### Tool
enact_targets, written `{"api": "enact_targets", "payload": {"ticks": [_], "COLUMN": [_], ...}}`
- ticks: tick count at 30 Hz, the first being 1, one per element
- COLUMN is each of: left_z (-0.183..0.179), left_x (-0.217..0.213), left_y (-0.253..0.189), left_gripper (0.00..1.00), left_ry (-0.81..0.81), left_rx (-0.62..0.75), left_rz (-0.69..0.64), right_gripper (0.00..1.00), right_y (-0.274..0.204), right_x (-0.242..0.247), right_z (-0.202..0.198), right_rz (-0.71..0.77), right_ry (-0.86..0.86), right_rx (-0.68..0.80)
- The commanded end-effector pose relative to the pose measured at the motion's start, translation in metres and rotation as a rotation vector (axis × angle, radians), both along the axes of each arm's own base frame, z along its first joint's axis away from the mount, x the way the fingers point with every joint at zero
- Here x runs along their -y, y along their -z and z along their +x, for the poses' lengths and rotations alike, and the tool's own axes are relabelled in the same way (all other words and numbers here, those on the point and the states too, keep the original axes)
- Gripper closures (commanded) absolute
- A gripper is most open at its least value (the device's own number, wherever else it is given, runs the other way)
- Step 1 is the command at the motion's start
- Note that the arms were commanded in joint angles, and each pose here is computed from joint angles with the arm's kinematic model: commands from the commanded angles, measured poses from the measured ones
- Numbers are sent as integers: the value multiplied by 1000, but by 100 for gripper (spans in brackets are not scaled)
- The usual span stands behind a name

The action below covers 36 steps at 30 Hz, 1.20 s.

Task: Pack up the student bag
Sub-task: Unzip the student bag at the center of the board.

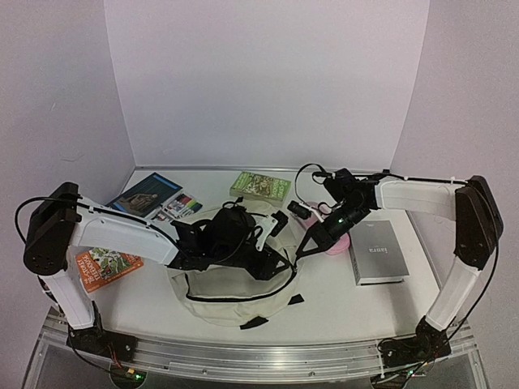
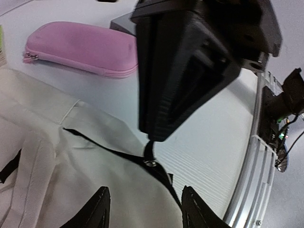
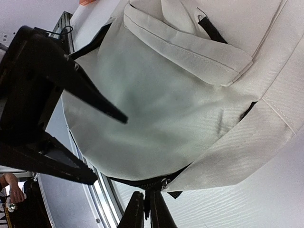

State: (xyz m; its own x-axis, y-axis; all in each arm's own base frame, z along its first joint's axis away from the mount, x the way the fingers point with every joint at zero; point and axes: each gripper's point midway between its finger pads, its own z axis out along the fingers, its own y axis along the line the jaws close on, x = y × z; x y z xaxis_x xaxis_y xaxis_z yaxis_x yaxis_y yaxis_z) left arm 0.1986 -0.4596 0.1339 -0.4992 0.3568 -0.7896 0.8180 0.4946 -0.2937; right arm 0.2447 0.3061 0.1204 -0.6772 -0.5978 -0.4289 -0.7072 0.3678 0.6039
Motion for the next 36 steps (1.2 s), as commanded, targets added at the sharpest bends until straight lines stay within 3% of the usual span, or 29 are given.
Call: {"api": "enact_targets", "payload": {"ticks": [1,5,21,36], "left_z": [-8,-3,16,22], "left_x": [23,30,45,50], "left_y": [-26,-20,-10,-10], "left_gripper": [50,52,62,93], "left_ry": [100,113,103,127], "left_rx": [-6,-11,-26,-56], "left_rz": [-139,-139,-180,-238], "right_gripper": [93,96,95,95], "right_y": [-28,-28,-37,-45], "right_x": [-4,-5,-6,-6], "right_z": [16,16,17,19], "right_rz": [28,31,44,50], "right_ry": [13,11,18,32], "right_rx": [111,109,121,136]}}
